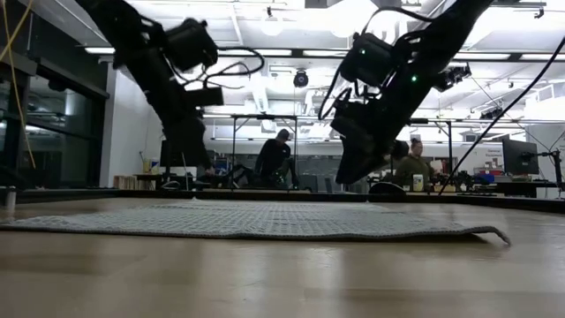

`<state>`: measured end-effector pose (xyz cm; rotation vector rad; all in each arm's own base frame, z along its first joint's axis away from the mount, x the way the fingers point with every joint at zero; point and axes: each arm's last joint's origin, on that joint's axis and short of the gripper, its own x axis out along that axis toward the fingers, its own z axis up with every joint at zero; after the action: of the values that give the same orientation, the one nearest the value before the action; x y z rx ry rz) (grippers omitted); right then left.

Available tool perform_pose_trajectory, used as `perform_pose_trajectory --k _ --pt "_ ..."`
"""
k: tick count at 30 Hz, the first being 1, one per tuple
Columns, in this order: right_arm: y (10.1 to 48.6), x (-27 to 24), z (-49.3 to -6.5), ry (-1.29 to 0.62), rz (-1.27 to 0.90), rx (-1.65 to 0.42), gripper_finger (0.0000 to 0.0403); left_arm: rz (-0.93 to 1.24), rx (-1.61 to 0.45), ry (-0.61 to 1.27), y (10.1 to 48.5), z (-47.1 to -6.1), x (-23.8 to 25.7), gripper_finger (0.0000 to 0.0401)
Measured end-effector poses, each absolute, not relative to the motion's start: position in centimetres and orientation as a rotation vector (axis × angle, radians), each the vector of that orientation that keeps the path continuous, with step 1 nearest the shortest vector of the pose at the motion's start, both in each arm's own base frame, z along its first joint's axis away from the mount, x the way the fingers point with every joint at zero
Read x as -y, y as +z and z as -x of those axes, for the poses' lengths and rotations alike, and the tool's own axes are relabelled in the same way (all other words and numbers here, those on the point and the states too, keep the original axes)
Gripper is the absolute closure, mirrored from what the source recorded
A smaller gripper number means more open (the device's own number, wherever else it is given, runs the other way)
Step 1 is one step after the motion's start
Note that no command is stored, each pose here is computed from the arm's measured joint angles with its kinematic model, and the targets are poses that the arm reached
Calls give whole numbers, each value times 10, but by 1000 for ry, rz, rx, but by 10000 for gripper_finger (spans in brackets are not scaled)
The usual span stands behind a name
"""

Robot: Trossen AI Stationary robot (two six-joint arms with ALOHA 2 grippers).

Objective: Fold microfiber towels
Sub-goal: Fold the gray towel

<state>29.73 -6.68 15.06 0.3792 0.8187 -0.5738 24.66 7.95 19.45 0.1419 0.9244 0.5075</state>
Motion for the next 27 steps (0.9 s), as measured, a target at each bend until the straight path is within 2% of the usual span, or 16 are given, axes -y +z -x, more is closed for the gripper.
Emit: perform_pose_trajectory --k 10,19,27 --pt "156 18 -298 -393 -320 -883 291 -231 -914 300 215 -233 -19 290" --pt "185 -11 -275 -237 -163 -934 292 -296 -969 226 192 -223 0 290" --pt "179 -11 -267 -110 -178 -1065 290 -274 -986 115 185 -219 5 290"
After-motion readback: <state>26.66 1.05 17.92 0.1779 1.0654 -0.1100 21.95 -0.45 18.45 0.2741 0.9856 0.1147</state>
